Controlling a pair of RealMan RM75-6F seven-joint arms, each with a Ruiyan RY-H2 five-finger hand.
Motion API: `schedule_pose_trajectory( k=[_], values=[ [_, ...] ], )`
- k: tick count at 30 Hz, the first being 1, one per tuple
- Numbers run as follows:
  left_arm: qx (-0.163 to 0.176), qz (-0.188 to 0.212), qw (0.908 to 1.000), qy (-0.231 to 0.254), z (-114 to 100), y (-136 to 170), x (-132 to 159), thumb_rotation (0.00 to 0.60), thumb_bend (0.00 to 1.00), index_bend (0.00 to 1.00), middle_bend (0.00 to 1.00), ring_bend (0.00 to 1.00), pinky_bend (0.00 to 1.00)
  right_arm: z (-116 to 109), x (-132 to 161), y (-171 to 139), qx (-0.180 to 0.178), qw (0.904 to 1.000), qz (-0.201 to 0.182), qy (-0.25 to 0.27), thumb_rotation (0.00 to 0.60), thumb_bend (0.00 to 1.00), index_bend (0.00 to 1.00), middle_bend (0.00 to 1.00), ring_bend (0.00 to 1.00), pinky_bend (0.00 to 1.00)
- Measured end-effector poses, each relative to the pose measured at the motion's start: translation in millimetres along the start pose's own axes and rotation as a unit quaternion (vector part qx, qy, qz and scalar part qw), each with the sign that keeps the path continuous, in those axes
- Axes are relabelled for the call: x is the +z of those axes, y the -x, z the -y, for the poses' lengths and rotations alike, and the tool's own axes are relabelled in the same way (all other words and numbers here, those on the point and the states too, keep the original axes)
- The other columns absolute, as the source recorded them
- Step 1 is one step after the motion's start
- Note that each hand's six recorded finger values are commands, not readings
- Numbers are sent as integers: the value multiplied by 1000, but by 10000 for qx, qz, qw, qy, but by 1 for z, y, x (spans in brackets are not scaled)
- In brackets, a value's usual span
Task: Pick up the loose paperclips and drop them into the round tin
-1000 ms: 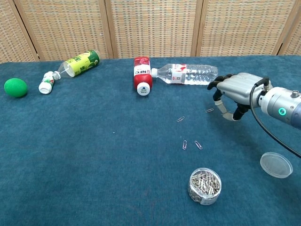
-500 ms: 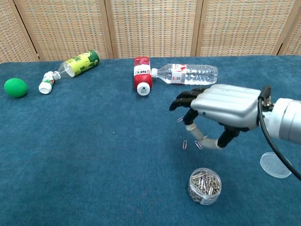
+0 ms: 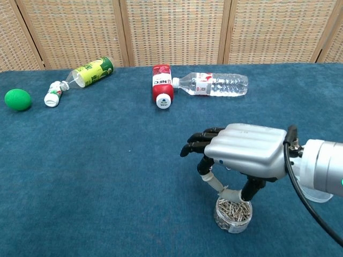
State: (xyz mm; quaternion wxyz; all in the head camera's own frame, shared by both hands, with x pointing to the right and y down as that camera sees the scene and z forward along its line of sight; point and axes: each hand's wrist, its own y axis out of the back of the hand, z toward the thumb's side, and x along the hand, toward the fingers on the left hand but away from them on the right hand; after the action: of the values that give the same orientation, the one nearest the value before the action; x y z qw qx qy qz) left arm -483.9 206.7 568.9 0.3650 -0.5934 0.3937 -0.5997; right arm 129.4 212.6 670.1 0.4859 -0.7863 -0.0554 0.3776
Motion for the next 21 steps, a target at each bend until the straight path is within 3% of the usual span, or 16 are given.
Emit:
schedule_pose_trajectory(
  k=[19,21],
  values=[
    [9,-19,10000,-8,0,0,0,600,0,0,0,0,0,8,3,-15,170,9998,9,125,600,434,656,106,0,92],
    [16,-20,10000,-10,0,0,0,600,0,0,0,0,0,9,3,-15,192,9997,11,132,600,420,612,106,0,92]
  ],
)
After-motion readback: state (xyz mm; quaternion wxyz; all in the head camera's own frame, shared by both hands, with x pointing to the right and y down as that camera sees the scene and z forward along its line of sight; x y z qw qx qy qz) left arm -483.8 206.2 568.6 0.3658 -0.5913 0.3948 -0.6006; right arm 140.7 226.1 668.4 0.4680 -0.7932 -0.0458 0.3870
